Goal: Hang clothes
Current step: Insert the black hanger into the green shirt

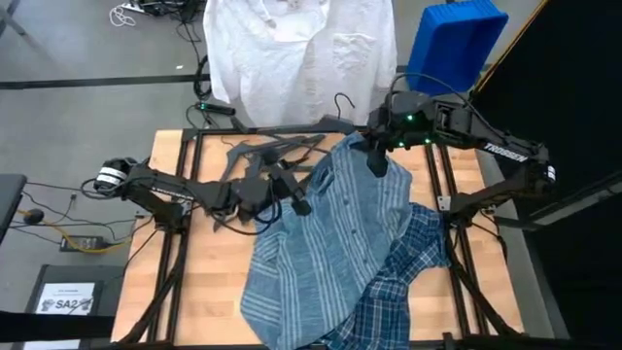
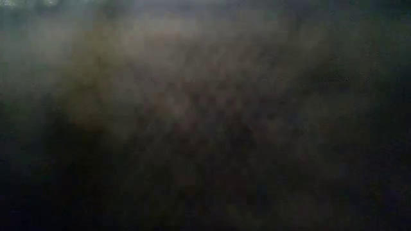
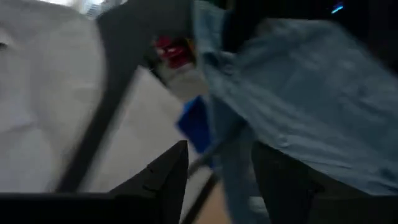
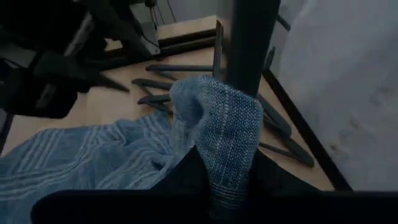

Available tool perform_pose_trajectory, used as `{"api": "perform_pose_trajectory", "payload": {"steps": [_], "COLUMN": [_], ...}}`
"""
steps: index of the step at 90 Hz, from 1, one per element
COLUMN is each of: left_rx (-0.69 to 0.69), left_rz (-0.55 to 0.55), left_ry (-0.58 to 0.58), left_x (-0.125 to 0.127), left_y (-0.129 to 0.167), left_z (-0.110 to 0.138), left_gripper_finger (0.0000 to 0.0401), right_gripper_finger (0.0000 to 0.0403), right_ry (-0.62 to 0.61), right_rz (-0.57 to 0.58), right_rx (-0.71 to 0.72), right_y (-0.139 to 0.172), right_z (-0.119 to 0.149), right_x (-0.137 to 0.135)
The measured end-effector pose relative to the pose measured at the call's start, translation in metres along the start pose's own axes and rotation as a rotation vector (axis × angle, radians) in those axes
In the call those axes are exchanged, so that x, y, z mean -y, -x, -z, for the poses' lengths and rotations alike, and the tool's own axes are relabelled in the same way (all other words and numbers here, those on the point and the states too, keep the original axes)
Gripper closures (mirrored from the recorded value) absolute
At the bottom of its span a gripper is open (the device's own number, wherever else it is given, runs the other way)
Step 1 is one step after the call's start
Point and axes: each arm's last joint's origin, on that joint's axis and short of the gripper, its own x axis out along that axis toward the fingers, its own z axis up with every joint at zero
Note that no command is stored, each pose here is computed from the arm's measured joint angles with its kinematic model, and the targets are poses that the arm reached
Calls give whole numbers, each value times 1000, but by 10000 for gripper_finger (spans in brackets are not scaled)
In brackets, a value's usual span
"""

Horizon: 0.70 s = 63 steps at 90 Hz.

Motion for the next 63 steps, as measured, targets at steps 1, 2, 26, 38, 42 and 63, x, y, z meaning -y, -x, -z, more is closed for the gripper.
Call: {"api": "perform_pose_trajectory", "payload": {"steps": [1,2,26,38,42,63], "left_rx": [-2,-3,-104,-111,-125,-217], "left_rz": [8,16,72,79,78,49], "left_ry": [4,4,5,8,7,79], "left_x": [0,0,-7,-9,-9,-16], "left_y": [-1,-1,-11,-14,-16,-25], "left_z": [1,1,17,20,22,48], "left_gripper_finger": [243,243,243,243,243,243], "right_gripper_finger": [376,376,376,376,376,376], "right_ry": [1,2,11,11,12,13], "right_rz": [0,0,24,26,26,26], "right_rx": [3,5,39,41,43,50], "right_y": [0,0,5,5,6,6], "right_z": [0,0,-3,-3,-3,-4], "right_x": [0,0,2,2,2,2]}}
